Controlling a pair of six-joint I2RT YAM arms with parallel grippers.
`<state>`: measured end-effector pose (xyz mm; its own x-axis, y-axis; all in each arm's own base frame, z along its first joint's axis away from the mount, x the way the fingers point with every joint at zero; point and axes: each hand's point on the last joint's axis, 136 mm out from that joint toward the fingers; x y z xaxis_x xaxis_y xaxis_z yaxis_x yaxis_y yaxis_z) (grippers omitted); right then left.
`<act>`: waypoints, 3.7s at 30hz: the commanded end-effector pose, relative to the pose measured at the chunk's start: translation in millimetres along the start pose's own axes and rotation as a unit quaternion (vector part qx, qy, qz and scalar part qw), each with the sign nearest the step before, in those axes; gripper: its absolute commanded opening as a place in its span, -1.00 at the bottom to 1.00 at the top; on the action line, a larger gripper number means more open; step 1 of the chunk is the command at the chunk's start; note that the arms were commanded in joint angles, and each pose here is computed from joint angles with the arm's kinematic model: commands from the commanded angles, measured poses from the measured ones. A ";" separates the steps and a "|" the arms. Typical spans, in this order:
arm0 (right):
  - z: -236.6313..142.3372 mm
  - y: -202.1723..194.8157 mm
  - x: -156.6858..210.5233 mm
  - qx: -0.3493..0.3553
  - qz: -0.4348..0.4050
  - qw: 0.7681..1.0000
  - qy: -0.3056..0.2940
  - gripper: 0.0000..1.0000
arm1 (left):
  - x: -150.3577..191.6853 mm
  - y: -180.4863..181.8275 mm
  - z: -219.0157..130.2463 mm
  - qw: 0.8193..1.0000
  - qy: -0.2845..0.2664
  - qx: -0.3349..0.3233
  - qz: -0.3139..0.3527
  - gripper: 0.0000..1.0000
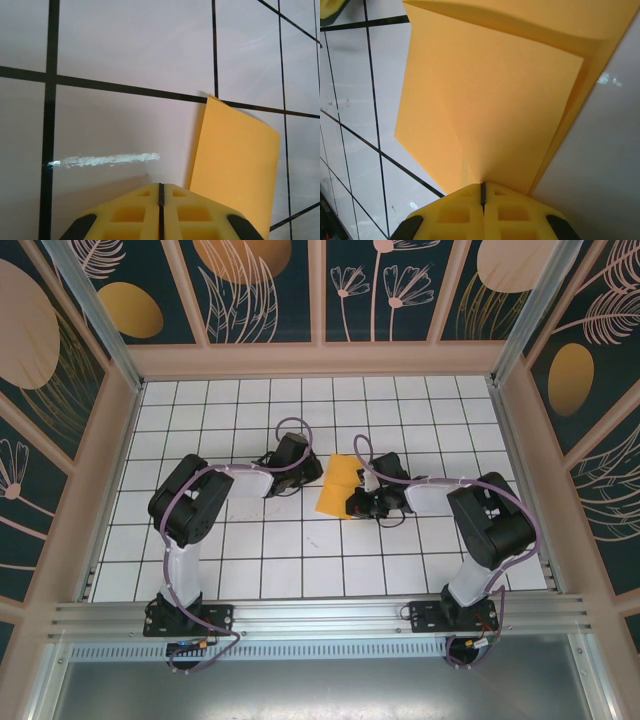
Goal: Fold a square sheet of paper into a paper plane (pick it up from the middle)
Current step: Fold the triangle a second time at the center of the table.
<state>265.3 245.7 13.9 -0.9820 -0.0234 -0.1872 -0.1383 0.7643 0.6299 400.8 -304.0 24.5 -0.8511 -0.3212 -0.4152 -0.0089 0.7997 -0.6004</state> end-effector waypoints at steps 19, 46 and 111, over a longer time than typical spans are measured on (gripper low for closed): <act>2.4 -41.1 31.6 0.084 0.048 0.994 0.045 -0.99 | 71.1 -46.0 -15.4 0.984 0.109 0.130 -0.050 -0.83; 0.0 33.1 -25.7 -0.030 0.012 0.999 0.016 -0.91 | 79.3 1.0 2.2 0.994 0.097 0.035 -0.018 -0.85; -20.1 -14.8 -65.1 -0.015 0.084 0.994 -0.066 -0.11 | 62.3 -44.0 -19.8 0.990 0.089 0.105 -0.011 -0.78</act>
<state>318.6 215.8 30.2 -0.9675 0.1822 -0.1752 0.0219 0.7511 0.6598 337.3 -347.9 26.4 -0.9339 -0.2277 -0.2757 0.0471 0.6860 -0.7260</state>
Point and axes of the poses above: each hand's point on the last joint's axis, 136 mm out from that joint toward the fingers, its own z axis out along the fingers, its own y axis along the line the jaws close on, x = y × z
